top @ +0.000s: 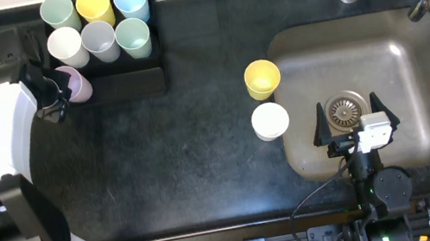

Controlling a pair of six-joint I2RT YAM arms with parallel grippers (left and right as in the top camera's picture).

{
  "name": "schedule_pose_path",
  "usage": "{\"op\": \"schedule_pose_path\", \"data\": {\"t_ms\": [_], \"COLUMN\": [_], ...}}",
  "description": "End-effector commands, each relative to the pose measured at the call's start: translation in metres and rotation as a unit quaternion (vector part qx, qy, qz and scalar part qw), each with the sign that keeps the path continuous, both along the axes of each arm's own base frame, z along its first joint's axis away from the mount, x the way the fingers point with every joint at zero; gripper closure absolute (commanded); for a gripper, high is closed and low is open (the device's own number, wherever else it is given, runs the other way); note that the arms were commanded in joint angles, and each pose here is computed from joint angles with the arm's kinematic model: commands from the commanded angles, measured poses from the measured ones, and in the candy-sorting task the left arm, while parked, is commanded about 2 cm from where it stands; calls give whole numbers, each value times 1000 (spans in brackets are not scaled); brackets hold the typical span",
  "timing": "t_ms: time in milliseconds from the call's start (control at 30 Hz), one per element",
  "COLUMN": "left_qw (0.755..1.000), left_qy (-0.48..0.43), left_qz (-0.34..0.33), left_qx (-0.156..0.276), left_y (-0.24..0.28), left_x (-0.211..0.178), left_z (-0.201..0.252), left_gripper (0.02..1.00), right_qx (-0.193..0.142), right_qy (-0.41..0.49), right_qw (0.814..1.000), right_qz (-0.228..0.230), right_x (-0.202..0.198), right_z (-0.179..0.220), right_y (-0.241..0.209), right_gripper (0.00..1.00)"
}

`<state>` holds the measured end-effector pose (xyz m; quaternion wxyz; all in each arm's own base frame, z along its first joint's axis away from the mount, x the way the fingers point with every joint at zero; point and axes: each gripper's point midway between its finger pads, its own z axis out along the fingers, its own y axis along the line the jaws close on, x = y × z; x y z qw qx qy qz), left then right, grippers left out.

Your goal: Store Cups

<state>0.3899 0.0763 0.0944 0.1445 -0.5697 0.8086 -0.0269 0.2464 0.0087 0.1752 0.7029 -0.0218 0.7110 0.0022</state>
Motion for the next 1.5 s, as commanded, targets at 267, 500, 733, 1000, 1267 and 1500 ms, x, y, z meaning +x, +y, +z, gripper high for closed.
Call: {"op": "schedule_pose_path", "data": {"t_ms": [267, 500, 733, 1000, 1267, 1500], "left_qw": [1000, 1000, 1000, 1000, 984, 896], "left_qy": [2, 11, 11, -20, -123, -231], "left_qz": [6, 6, 6, 6, -126, -367], "left_qx": [-4, -6, -6, -1, 12, 95], "left_y": [1, 1, 1, 1, -42, -188], "left_x": [3, 3, 3, 3, 13, 29], "left_z": [-3, -10, -10, 14, 86, 138], "left_gripper": [982, 982, 242, 23, 23, 20], "right_qx": [4, 4, 4, 4, 4, 4], "right_qy": [0, 0, 0, 0, 0, 0], "right_qw": [1000, 1000, 1000, 1000, 1000, 1000], "right_qz": [1, 1, 1, 1, 1, 1], "right_x": [0, 0, 0, 0, 0, 0], "right_z": [-3, -3, -3, -3, -3, -3], "right_y": [0, 0, 0, 0, 0, 0], "right_gripper": [5, 3, 5, 5, 3, 5]}}
